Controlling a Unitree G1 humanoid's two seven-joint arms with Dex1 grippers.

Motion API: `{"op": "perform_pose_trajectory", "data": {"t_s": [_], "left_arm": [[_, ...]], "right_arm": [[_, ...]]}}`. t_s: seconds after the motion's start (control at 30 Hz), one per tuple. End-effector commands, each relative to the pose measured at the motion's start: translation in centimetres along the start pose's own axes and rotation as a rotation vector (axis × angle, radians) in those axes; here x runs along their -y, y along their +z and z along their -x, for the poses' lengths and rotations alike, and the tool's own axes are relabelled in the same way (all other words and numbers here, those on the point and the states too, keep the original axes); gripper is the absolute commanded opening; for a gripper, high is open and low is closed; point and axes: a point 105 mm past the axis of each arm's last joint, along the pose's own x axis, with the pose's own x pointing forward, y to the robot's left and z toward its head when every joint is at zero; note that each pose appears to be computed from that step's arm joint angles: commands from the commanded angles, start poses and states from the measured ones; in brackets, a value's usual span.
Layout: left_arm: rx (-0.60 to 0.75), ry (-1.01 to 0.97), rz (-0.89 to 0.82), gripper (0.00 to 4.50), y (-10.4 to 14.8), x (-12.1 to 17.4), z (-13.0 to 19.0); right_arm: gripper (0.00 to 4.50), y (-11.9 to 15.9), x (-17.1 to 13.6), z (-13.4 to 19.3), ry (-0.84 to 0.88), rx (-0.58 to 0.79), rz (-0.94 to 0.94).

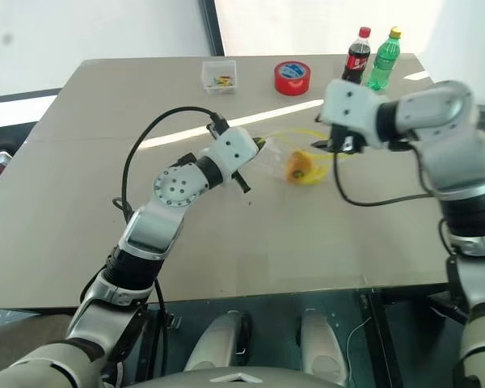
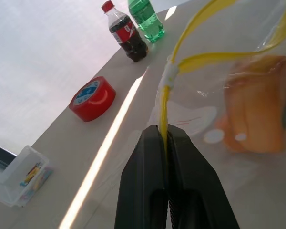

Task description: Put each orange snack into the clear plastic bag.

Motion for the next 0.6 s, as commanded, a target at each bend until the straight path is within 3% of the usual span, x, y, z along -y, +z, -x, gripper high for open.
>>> {"op": "perform_pose_trajectory", "data": {"t_s": [0.03, 0.57, 0.6], "left_arm": [[0.07, 0.001, -0.067, 0.0, 3.1, -1.0, 0.2], [0.024, -0.032, -0.068, 0.0, 3.0, -0.8, 1.1], [0.022, -0.035, -0.064, 0.0, 3.0, -0.7, 1.1]], "right_arm": [[2.26, 2.4, 0.5, -0.6, -0.035, 0.076, 0.092], [2.26, 3.4, 0.7, -2.1, -0.048, 0.134, 0.171], [2.03, 3.4, 0.7, -2.1, -0.047, 0.136, 0.173]]}}
